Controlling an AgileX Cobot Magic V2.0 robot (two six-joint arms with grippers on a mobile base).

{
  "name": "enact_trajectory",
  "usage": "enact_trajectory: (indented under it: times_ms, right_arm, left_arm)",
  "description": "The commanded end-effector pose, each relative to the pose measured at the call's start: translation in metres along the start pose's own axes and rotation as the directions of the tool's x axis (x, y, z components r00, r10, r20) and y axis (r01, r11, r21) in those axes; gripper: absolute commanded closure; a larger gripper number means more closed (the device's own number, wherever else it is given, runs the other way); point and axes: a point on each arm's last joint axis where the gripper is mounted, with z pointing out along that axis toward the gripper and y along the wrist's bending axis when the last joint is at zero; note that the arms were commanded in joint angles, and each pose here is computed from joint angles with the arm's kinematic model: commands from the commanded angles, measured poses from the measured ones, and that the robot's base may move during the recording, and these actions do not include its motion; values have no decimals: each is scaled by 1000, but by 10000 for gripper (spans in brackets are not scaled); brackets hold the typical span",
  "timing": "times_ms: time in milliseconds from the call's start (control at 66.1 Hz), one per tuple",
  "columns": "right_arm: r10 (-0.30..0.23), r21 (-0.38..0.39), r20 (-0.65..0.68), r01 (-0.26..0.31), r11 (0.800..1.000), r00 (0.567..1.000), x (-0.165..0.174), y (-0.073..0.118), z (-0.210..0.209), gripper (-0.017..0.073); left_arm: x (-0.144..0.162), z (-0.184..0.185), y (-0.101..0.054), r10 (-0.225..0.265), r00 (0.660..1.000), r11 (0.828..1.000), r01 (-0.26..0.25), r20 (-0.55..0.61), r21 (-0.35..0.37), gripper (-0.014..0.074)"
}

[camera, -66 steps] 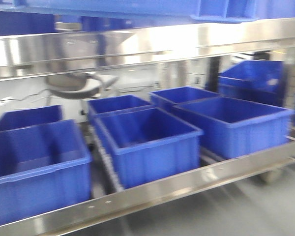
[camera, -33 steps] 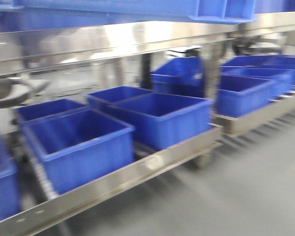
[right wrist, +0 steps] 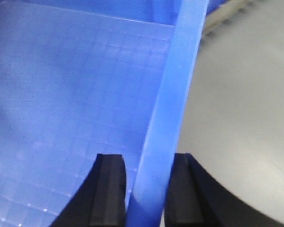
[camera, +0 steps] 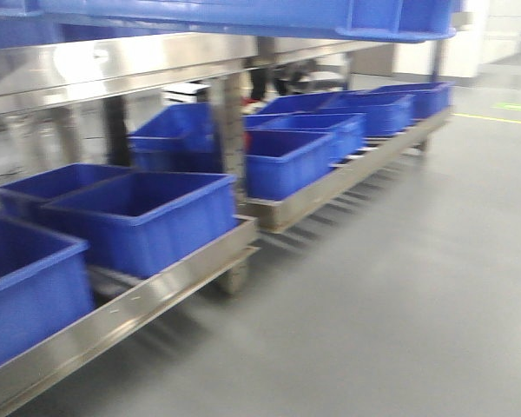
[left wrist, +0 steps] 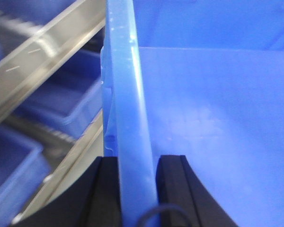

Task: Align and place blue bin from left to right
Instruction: 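Back away and turn from the rack holding the bin in both grippers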

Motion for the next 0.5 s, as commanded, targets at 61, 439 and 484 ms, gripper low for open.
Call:
enact_trajectory:
  times_ms: [61,439,484]
  right_arm:
    - [-33,-10,101,34,999,994,-10,2,-17,627]
    - [-33,-10,101,34,999,994,-10,2,-17,627]
    - [-33,-10,101,34,999,994,-10,2,-17,627]
  left_arm:
    - [-15,-17,-3,-15,990,999,10,141,38,705]
    - [-15,-17,-3,-15,990,999,10,141,38,705]
    - [-15,-17,-3,-15,990,999,10,141,38,705]
